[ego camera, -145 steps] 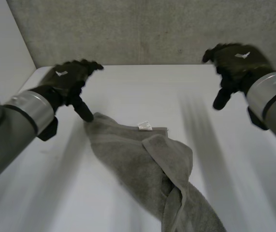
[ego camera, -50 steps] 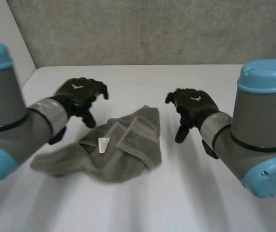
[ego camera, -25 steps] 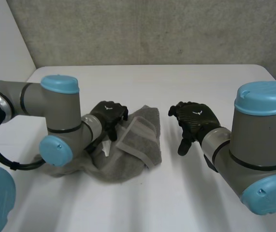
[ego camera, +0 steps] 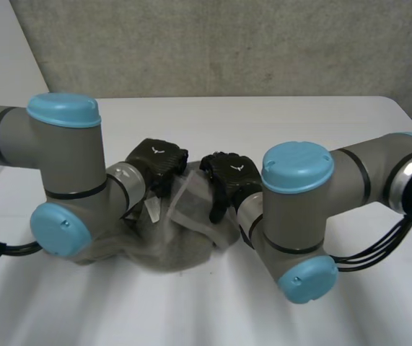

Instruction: Fold the towel.

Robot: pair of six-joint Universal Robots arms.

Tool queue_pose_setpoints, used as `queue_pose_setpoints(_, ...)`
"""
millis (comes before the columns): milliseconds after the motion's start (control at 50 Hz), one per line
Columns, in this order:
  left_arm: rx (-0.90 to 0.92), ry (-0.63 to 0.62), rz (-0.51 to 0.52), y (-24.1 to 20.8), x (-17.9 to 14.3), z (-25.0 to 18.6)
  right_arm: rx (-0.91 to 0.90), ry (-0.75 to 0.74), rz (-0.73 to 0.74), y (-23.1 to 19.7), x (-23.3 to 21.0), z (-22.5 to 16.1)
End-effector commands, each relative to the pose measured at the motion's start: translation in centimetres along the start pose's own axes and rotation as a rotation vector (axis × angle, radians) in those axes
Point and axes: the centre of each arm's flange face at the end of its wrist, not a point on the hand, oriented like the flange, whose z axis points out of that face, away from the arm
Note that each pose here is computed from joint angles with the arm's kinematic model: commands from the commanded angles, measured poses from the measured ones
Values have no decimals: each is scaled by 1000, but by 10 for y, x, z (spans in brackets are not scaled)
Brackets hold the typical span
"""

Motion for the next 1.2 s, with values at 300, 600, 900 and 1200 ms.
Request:
queue_pose_setpoints(300, 138, -202, -18, -53, -72, -45, 285, 169, -150, -122, 57, -31)
queue_pose_setpoints(600, 57, -204, -33, -50, -72, -84, -16, 211, -529, -122, 84, -68)
queue_pose_setpoints(900, -37, -250, 89, -19, -100, -49, -134, 191, -585, -89, 96, -42)
queue_pose_setpoints(1200, 721, -495, 57, -211, -176, -70, 912, 479, -652, -269, 98, -44)
